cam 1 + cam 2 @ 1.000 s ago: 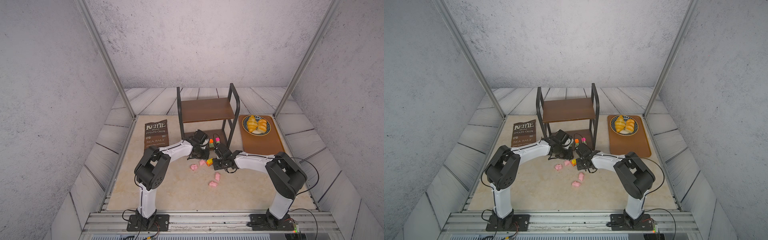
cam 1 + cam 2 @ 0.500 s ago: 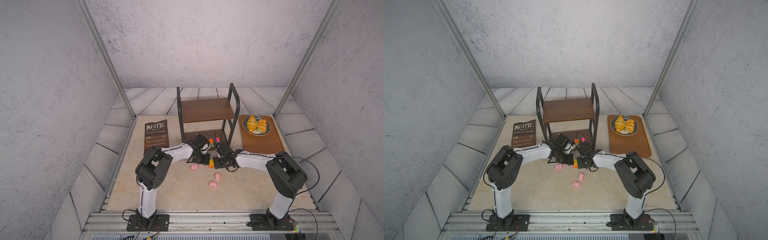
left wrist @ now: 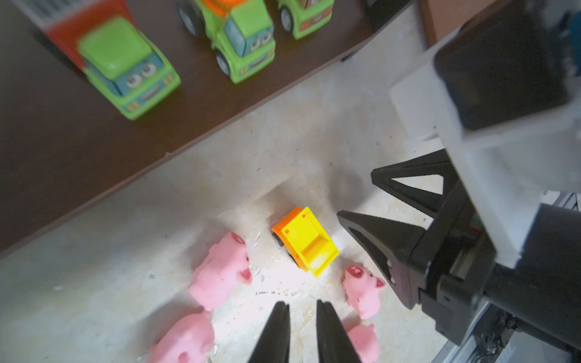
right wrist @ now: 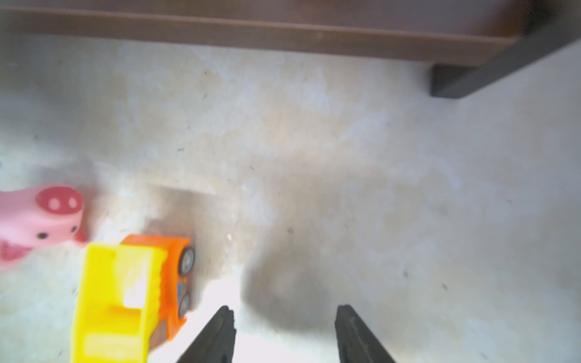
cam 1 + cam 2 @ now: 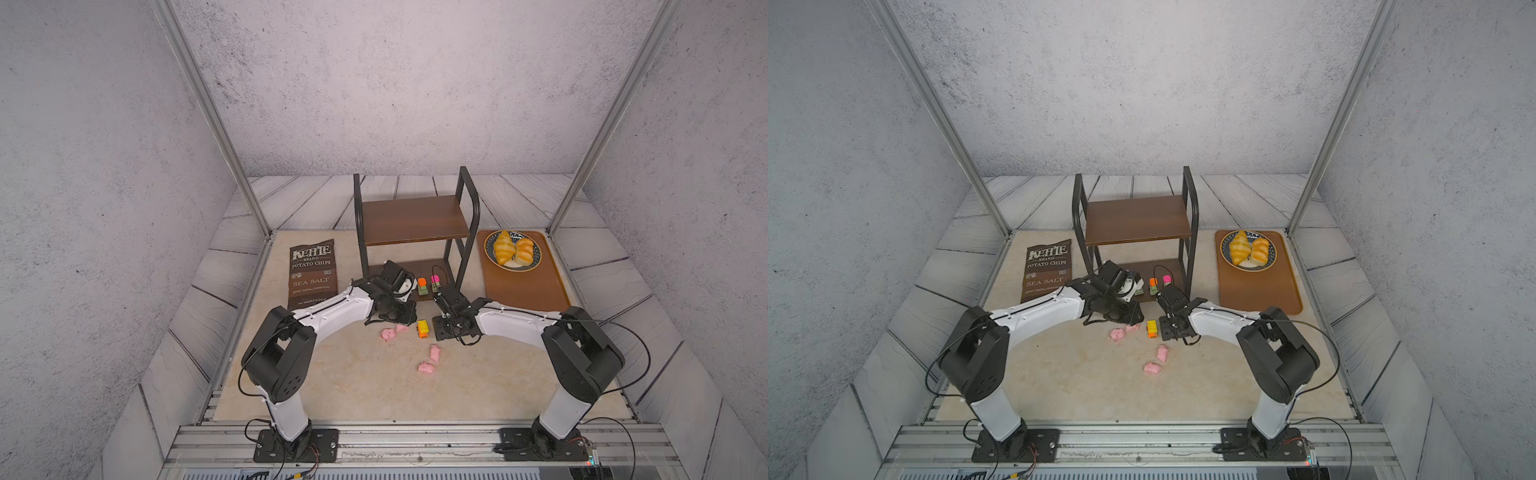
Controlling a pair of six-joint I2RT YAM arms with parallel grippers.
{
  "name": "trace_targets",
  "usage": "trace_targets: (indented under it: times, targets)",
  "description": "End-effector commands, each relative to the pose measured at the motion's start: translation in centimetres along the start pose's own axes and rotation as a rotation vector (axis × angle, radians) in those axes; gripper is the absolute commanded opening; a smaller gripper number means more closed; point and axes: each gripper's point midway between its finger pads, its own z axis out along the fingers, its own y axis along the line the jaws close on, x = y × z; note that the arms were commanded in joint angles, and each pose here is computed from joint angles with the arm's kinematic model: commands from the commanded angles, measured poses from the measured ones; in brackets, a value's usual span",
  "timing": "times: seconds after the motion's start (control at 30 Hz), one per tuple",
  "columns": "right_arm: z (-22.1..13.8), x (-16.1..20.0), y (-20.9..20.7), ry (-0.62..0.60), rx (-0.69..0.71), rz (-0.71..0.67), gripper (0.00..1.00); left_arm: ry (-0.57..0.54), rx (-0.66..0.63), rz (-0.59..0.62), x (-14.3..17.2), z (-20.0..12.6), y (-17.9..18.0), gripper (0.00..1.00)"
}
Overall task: Organize plastic toys on shelves
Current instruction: Adjust the plastic toy at the center of the board.
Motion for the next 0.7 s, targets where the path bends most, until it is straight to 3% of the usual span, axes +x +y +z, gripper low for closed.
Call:
trace_targets:
  times: [0.0,0.27,0.67]
  targets:
    - [-2.8,-0.4,0.0,-0.023,-0.019,-0.026,0.57,-0.015,-0.051,-0.01,1.1,-2.2,0.8,0.23]
    - [-4.2,-0.9,4.3,-0.034,-0.255,-0.007,0.67,-0.105,-0.144,-0.129,3.5,-5.8,5.0,0.26]
    - [-1.1,-1.5,6.4,-0.01,-0.169,-0.017,0.71,-0.148,-0.191,-0.208,6.9,-7.8,8.0,0.27]
